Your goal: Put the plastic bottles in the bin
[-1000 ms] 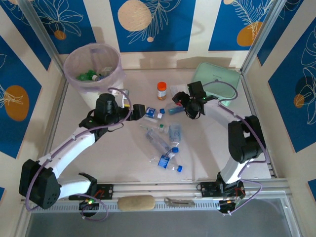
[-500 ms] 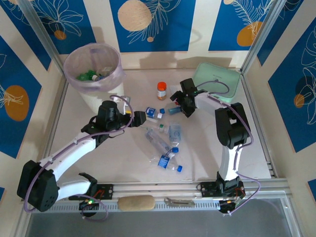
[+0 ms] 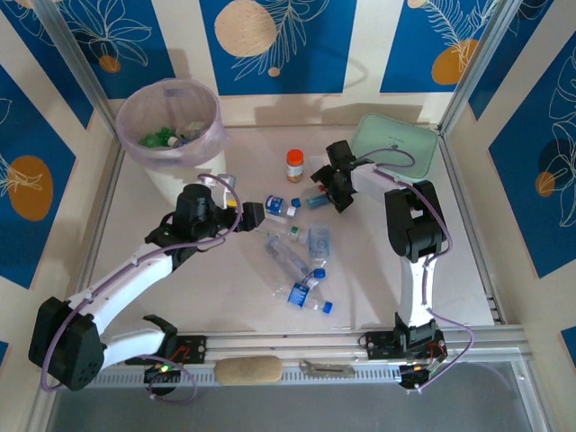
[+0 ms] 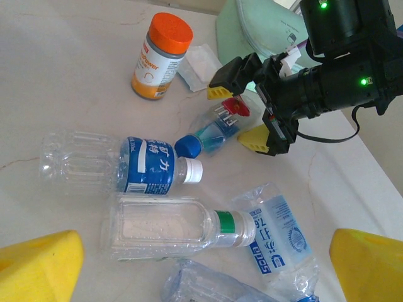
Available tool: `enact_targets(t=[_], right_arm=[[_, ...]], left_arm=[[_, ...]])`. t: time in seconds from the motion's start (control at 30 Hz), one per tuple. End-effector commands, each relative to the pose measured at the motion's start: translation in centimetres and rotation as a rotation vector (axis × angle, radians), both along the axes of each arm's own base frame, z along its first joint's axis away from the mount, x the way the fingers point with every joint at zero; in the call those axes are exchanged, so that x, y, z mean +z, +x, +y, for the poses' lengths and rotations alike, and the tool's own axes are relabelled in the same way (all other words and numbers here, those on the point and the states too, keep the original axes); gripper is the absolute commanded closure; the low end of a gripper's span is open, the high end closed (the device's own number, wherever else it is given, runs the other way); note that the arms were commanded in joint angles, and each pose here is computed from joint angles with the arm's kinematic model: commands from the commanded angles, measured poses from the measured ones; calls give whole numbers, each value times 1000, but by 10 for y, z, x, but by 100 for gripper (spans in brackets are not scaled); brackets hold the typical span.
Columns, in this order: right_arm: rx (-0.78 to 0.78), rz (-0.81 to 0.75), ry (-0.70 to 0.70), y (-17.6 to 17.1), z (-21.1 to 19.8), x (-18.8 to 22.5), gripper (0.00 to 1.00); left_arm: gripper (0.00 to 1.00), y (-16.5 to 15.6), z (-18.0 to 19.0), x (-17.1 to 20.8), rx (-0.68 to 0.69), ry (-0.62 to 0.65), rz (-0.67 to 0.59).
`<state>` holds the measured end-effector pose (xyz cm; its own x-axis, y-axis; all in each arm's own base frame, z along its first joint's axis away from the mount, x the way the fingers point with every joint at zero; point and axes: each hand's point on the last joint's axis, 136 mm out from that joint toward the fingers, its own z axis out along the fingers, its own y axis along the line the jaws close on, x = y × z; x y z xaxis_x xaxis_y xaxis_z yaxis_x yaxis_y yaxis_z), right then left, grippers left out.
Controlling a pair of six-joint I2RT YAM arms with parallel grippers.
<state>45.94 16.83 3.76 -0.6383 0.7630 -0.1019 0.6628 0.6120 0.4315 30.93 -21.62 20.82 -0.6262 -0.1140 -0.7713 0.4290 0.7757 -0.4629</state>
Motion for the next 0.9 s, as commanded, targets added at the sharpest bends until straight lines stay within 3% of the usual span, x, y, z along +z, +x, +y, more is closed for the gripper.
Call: enact_targets(t=[0.0, 0.57, 0.87], right_arm=[[-51, 30, -26, -1, -13, -13, 10], [-83, 42, 7, 0, -21, -31, 33], [-48, -54, 26, 9, -21, -4, 47]], left_arm=[[0, -2, 1, -4, -3, 23, -7], [0, 0, 1, -4, 12, 16, 4], [0, 1, -4, -3, -5, -2, 16]])
